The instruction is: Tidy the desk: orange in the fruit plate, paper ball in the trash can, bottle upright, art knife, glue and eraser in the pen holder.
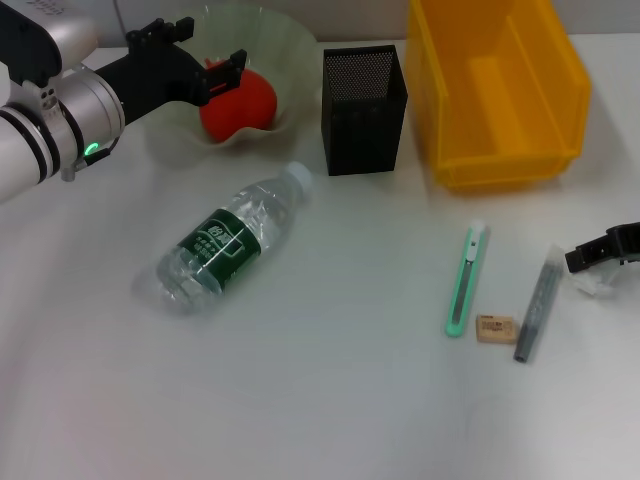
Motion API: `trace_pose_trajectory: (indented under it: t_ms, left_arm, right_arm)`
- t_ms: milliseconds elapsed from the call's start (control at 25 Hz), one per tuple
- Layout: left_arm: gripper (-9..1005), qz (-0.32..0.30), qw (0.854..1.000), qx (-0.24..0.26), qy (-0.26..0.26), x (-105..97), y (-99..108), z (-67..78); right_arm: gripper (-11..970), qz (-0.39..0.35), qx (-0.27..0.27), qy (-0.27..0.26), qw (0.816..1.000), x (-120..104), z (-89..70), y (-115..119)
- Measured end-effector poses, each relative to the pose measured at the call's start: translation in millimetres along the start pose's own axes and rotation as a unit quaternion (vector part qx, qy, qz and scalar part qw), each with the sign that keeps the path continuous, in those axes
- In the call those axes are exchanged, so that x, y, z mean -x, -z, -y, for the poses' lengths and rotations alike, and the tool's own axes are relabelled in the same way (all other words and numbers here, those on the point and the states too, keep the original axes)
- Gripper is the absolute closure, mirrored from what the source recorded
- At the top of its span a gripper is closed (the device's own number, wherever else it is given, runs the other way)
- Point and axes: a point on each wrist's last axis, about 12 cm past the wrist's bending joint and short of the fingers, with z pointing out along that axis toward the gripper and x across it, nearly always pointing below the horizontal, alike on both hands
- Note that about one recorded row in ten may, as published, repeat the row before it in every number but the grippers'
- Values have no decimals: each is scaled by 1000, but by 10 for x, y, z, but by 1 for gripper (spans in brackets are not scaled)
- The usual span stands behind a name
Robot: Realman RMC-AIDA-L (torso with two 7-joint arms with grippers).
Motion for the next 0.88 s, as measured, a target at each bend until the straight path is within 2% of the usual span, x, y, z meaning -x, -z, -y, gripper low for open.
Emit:
trace_pose_trajectory:
  t_ms: [200,320,480,600,720,800,880]
  left_arm:
    - [201,0,1000,1,0,2,0,-2]
    - [201,0,1000,1,1,-1,2,-3]
    - [202,1,1000,1,3,-23,28,-6]
    - [203,4,1000,0,8,-38,54,-8]
    - [203,8,1000,0,14,-47,83,-16]
    - [203,14,1000,-1,20,-51,102,-17]
    - [204,18,1000,-3,24,-54,118,-15]
  right_arm:
    - [394,-1,0,-2,1000,-14,18,12]
    - [443,1,23,-12,1000,-42,42,78]
    - [445,59,148,-21,987,-108,69,323]
    - [438,134,240,-23,961,-158,149,515]
    - [430,234,310,0,921,-178,204,618]
    - [425,311,326,26,893,-179,228,624]
    - [420,384,317,50,866,-168,230,562]
